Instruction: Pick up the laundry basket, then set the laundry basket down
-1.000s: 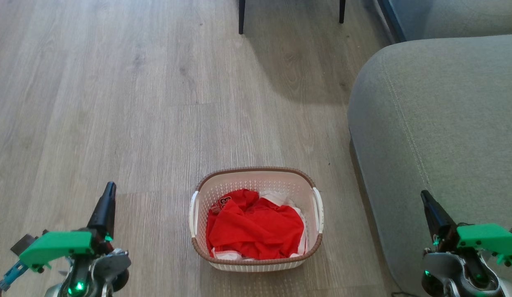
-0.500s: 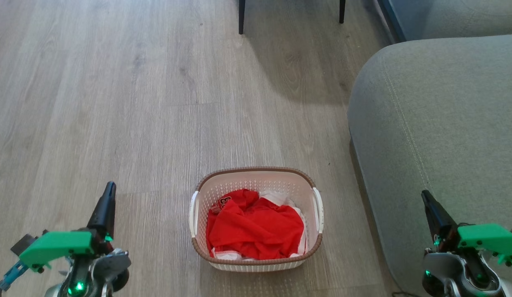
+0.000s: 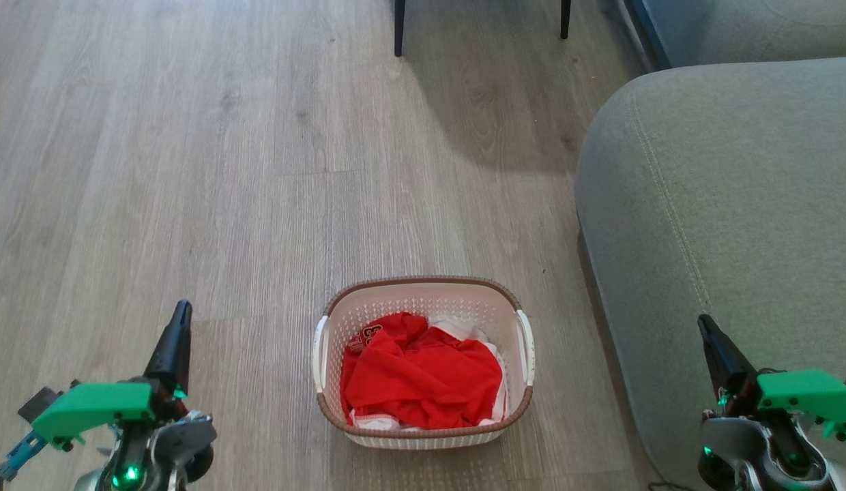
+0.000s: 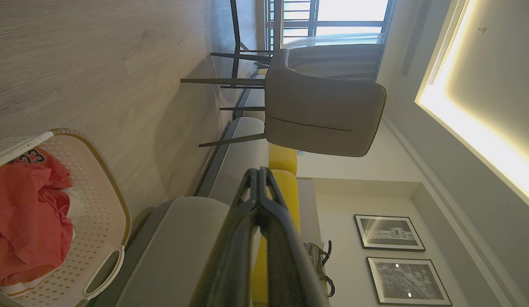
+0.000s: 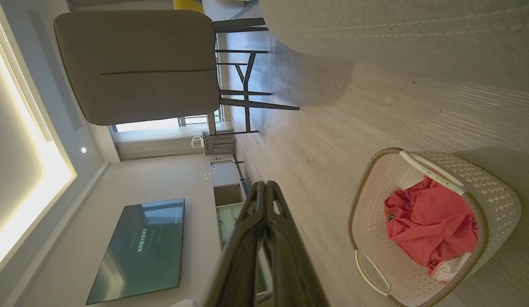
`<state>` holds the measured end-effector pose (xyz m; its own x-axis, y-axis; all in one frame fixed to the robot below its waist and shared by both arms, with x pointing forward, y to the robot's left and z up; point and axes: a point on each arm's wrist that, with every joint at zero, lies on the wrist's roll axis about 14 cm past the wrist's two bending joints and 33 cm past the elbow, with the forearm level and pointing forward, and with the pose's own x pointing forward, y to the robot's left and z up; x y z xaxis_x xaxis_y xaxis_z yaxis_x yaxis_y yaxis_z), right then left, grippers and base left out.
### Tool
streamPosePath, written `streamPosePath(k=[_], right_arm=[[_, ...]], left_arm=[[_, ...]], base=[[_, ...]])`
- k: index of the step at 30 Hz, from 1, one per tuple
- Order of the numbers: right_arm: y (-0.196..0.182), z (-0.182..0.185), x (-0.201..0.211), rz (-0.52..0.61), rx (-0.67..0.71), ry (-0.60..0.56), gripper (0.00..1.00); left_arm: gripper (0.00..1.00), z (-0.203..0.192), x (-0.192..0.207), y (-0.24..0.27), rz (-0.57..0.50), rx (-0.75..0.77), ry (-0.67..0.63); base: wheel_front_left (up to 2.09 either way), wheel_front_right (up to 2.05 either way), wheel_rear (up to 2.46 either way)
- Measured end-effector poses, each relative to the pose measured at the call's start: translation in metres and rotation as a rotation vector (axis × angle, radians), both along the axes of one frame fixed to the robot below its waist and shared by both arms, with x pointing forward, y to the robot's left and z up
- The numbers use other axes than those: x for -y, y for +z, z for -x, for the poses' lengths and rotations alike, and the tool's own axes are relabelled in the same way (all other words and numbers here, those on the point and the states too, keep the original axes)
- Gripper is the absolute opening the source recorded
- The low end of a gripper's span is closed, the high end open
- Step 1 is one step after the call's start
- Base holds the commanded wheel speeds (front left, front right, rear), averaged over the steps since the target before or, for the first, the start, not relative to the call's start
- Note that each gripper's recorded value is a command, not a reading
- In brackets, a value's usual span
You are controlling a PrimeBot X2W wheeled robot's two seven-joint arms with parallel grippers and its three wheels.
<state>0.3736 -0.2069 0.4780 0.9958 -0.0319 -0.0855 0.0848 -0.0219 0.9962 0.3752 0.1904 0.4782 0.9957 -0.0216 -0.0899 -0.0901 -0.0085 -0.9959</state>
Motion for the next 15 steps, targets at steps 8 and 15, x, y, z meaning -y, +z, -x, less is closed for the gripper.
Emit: streamPosePath(k=[8,15], right_arm=[[0.0,0.0,0.0001,0.0,0.0,-0.001,0.0],[0.0,0.0001,0.0003,-0.001,0.0,-0.001,0.0]], left_arm=[[0.0,0.0,0.0,0.0,0.001,0.0,0.0],[0.0,0.0,0.0,0.0,0.001,0.0,0.001]], base=[[0.0,0.0,0.0],[0.0,0.0,0.0]])
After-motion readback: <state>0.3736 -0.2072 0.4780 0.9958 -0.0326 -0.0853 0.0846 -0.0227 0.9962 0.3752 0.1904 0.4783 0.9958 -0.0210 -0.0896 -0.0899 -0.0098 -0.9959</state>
